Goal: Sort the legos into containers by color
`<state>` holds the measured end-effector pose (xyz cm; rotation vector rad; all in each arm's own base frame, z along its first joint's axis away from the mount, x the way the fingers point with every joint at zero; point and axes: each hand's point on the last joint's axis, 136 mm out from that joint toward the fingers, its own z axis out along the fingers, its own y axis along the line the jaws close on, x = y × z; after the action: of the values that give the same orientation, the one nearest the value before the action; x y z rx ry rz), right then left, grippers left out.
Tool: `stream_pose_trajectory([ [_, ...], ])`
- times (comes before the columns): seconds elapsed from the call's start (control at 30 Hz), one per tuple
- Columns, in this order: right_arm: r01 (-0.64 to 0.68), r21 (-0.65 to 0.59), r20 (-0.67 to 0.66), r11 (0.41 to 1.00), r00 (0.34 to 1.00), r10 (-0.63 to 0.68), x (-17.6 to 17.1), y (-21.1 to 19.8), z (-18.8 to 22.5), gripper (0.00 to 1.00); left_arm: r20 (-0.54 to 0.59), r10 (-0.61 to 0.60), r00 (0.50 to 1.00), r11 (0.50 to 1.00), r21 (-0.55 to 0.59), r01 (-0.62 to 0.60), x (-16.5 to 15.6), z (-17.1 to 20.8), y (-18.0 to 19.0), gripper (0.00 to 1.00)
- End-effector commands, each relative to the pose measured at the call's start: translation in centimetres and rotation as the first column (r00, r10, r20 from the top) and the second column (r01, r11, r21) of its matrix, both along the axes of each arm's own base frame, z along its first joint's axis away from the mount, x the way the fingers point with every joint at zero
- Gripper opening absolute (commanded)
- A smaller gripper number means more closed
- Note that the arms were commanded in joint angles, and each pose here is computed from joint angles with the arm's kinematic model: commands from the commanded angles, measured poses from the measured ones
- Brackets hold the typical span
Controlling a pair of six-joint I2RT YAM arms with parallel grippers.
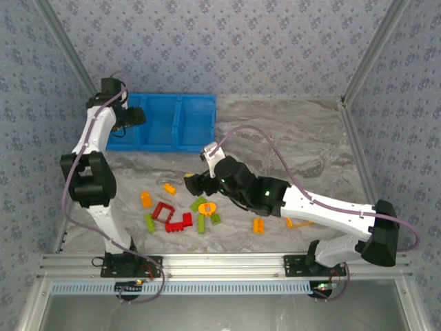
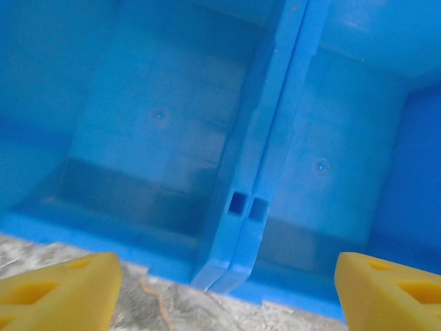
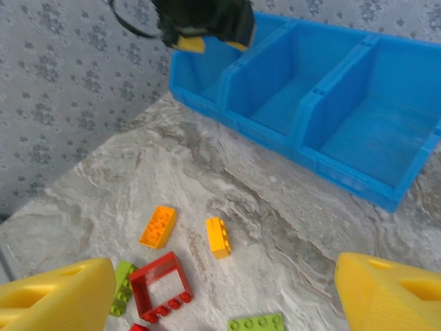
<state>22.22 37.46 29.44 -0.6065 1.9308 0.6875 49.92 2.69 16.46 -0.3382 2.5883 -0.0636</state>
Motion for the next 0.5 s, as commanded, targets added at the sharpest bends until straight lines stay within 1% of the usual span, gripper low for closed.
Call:
stream_pose_trajectory([
  [0.0, -0.029, 0.077, -0.003, 0.997, 1.000, 0.029, 0.3, 1.2, 2.4, 0.86, 0.024, -0.062, 0.998, 0.998, -0.004, 0.062, 1.9, 0.0, -0.6, 0.80],
  [0.13, -0.025, 0.064, -0.032, 0.998, 0.999, 0.027, 0.8, 1.8, 1.6, 0.85, 0.012, -0.103, 0.995, 0.995, 0.004, 0.103, 3.2, -0.5, -0.9, 0.78],
  [0.17, -0.020, 0.061, -0.041, 0.998, 0.999, 0.023, 1.0, 1.9, 1.4, 0.85, 0.004, -0.112, 0.994, 0.994, 0.008, 0.112, 3.5, -0.7, -0.9, 0.76],
  [0.23, -0.012, 0.061, -0.058, 0.998, 0.998, 0.015, 1.3, 1.9, 0.9, 0.85, -0.014, -0.137, 0.990, 0.991, 0.005, 0.137, 3.8, -1.3, -1.2, 0.67],
  [0.37, 0.002, 0.059, -0.090, 0.998, 0.996, 0.004, 2.0, 1.9, 0.0, 0.85, -0.032, -0.143, 0.989, 0.990, 0.004, 0.143, 4.1, -2.4, -1.3, 0.50],
  [0.47, 0.012, 0.054, -0.103, 0.998, 0.995, -0.006, 2.4, 1.8, -0.3, 0.85, -0.047, -0.153, 0.987, 0.987, 0.032, 0.154, 4.2, -3.0, -1.6, 0.48],
])
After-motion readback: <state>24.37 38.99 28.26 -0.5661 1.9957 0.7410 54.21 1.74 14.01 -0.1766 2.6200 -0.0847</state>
